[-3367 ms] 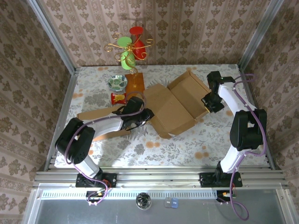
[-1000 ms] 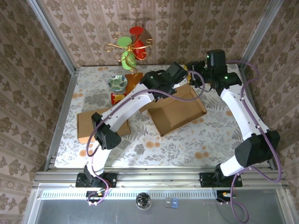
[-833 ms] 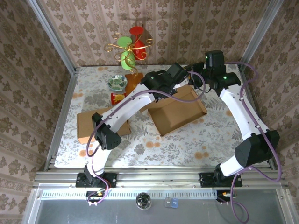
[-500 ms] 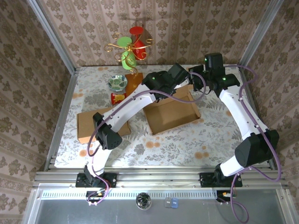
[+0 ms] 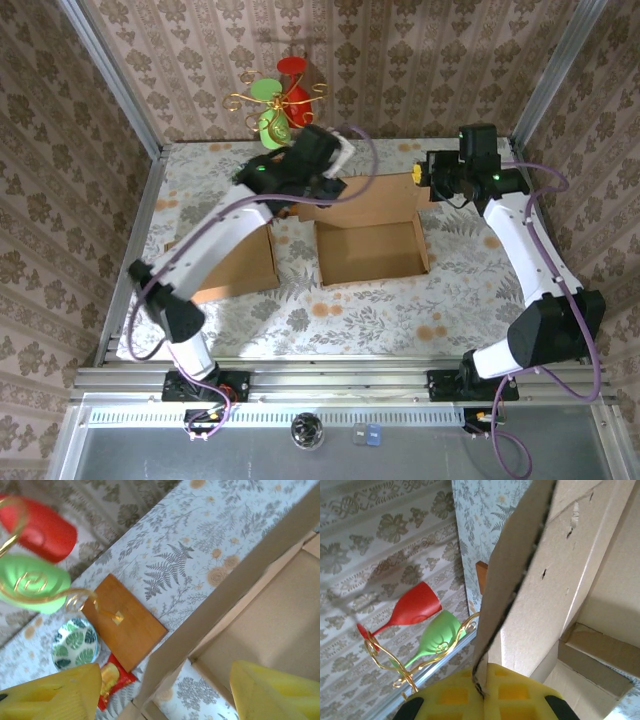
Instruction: Fold the paper box
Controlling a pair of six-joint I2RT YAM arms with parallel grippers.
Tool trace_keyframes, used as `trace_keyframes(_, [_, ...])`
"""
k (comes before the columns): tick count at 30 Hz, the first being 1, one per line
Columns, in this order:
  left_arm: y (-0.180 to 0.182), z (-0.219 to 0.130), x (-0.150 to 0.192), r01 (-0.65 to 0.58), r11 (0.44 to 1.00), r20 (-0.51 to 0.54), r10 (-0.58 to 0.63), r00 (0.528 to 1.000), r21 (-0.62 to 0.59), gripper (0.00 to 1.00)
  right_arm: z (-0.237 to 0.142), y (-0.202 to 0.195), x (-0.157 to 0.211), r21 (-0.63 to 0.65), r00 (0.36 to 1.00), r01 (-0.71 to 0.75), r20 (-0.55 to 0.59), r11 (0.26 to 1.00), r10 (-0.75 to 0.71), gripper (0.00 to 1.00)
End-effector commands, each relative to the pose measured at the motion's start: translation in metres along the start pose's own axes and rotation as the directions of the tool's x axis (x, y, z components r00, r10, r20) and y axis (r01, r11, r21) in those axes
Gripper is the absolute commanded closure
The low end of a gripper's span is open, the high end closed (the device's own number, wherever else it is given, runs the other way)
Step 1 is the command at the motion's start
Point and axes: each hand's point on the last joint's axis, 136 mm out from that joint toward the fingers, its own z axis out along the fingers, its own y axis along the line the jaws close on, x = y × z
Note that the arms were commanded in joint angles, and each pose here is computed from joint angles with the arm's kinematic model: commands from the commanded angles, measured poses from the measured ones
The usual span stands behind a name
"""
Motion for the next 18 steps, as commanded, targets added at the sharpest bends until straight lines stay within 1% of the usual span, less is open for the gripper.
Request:
trace_keyframes(1, [0.002, -0.006, 0.025, 0.174, 0.979, -0.019, -0.173, 0.985, 0.102, 0.30, -0.007, 0.003, 0.000, -0.015, 0.999, -0.036, -0.013, 0.999, 0.036, 1.00])
trace_keyframes(4, [0.011, 0.003, 0.067, 0.224, 0.964, -0.119, -0.208, 0.971, 0.145, 0.30, -0.008, 0.003, -0.002, -0.010, 1.000, -0.020, -0.010, 1.000, 0.020, 1.00])
trace_keyframes(7, [0.013, 0.008, 0.089, 0.205, 0.962, -0.166, -0.176, 0.970, 0.182, 0.29, -0.007, 0.000, -0.003, 0.010, 1.000, -0.003, -0.010, 1.000, 0.003, 1.00])
trace_keyframes(12, [0.013, 0.017, 0.090, 0.122, 0.969, -0.182, -0.083, 0.980, 0.216, 0.28, -0.003, -0.004, -0.005, 0.026, 1.000, 0.005, -0.007, 1.000, -0.005, 1.00])
trace_keyframes(18, [0.025, 0.041, 0.085, 0.063, 0.986, -0.216, -0.029, 0.976, 0.154, 0.27, 0.000, -0.004, -0.006, 0.031, 1.000, 0.007, -0.009, 0.999, -0.007, 1.00])
